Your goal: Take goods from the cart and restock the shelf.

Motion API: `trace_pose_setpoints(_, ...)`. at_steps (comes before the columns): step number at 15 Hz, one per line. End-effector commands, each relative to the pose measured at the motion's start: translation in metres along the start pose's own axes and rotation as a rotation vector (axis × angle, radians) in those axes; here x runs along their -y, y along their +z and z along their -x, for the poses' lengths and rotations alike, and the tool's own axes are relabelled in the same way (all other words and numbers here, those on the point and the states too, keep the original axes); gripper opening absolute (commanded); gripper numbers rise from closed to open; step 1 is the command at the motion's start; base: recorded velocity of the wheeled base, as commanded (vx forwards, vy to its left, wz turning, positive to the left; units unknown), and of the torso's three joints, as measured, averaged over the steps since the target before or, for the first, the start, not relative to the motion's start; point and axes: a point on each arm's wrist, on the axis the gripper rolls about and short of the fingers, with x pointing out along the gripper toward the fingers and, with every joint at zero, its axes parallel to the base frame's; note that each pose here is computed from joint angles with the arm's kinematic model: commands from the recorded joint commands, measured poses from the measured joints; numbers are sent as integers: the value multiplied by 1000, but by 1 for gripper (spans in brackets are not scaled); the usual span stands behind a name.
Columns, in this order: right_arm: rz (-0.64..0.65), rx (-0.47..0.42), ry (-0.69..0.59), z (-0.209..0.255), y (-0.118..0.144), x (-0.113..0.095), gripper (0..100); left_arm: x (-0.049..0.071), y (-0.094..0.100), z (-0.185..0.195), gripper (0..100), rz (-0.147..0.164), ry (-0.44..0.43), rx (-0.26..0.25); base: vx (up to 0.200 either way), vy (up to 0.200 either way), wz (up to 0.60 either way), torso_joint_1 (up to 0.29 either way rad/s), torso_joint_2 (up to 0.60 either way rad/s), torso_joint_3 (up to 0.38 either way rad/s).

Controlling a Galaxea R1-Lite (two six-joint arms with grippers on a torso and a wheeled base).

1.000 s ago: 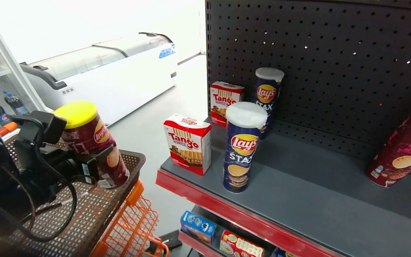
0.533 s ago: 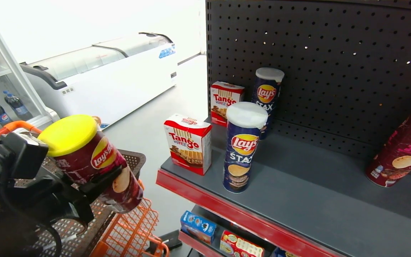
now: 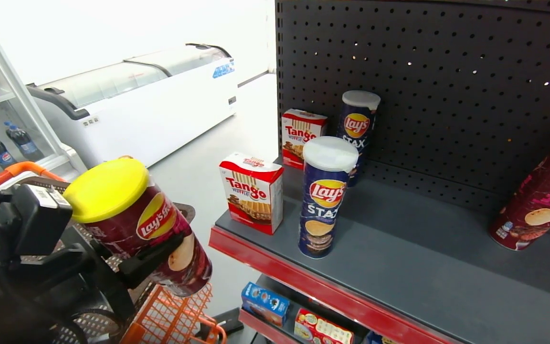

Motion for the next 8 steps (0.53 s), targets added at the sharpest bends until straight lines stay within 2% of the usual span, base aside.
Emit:
trace_pose_setpoints(1, 0, 0, 1, 0, 0, 0, 100, 1, -1, -4, 0, 2, -44, -7, 0, 0, 0, 0, 0, 0)
trace_pose_setpoints(3, 2, -1, 2, 0, 0, 0, 100, 2, -3, -3, 0, 3, -115, -8, 0, 0, 0, 0, 0, 0)
trace_pose_setpoints(5, 2, 0, 2, 0, 0, 0, 100, 3, -1, -5, 0, 0, -132, -1, 0, 0, 0, 0, 0, 0)
trace_pose_setpoints(6, 2, 0, 2, 0, 0, 0, 100, 11, -1, -5, 0, -2, -176, 2, 0, 0, 0, 0, 0, 0)
trace_pose_setpoints(8, 2, 0, 2, 0, 0, 0, 100, 18, 1, -7, 0, -2, -219, 7, 0, 0, 0, 0, 0, 0)
